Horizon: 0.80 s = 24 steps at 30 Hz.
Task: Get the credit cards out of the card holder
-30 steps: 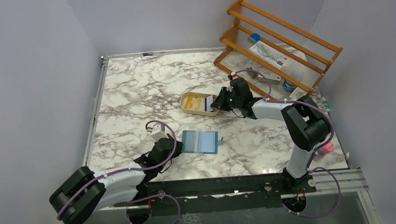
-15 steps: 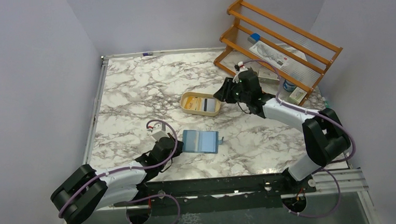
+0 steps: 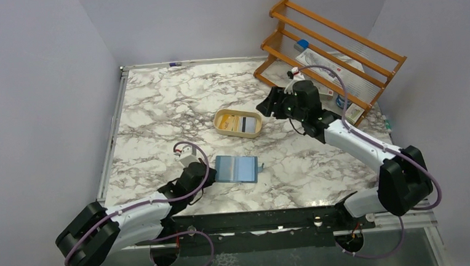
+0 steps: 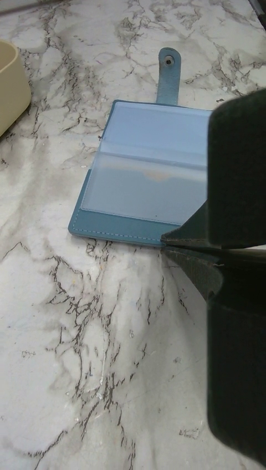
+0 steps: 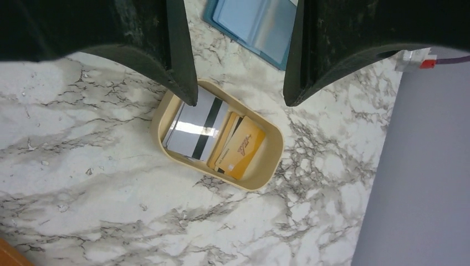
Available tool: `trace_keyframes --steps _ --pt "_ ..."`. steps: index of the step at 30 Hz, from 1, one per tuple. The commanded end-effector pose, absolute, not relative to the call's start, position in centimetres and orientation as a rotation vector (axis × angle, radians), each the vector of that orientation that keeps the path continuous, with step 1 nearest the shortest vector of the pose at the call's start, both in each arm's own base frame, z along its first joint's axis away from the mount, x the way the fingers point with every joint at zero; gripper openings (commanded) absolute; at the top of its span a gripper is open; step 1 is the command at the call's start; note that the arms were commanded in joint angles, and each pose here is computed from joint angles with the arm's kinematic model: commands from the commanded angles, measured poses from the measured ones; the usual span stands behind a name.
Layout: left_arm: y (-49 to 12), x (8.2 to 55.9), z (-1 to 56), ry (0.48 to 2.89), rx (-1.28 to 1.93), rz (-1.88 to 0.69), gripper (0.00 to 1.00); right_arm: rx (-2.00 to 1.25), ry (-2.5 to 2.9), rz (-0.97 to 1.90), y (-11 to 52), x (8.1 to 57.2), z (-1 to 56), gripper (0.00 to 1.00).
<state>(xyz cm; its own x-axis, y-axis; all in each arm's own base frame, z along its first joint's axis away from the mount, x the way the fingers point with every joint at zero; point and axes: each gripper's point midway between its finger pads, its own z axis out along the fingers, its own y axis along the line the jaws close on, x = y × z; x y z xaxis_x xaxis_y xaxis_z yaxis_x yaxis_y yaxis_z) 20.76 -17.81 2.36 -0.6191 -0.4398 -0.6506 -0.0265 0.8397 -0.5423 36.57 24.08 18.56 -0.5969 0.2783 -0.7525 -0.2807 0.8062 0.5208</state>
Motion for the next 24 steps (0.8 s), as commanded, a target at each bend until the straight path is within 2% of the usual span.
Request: trace_keyframes --steps 1,8,15,24 --pt "-18.0 20.8 3.1 2.198 -0.292 -0.592 0.00 -0.036 2.013 0.800 23.6 35.2 21.2 0.64" --pt "-18.7 21.6 4.9 2.190 -0.268 -0.575 0.00 -0.126 2.071 0.941 25.1 29.9 19.0 0.65" --pt "-20.8 21.8 6.7 2.172 -0.272 -0.636 0.00 -0.237 2.190 0.977 30.4 24.5 14.2 0.65" --pt "-22.8 20.5 8.1 2.146 -0.289 -0.689 0.00 -0.268 2.263 0.951 32.9 23.3 11.1 0.70"
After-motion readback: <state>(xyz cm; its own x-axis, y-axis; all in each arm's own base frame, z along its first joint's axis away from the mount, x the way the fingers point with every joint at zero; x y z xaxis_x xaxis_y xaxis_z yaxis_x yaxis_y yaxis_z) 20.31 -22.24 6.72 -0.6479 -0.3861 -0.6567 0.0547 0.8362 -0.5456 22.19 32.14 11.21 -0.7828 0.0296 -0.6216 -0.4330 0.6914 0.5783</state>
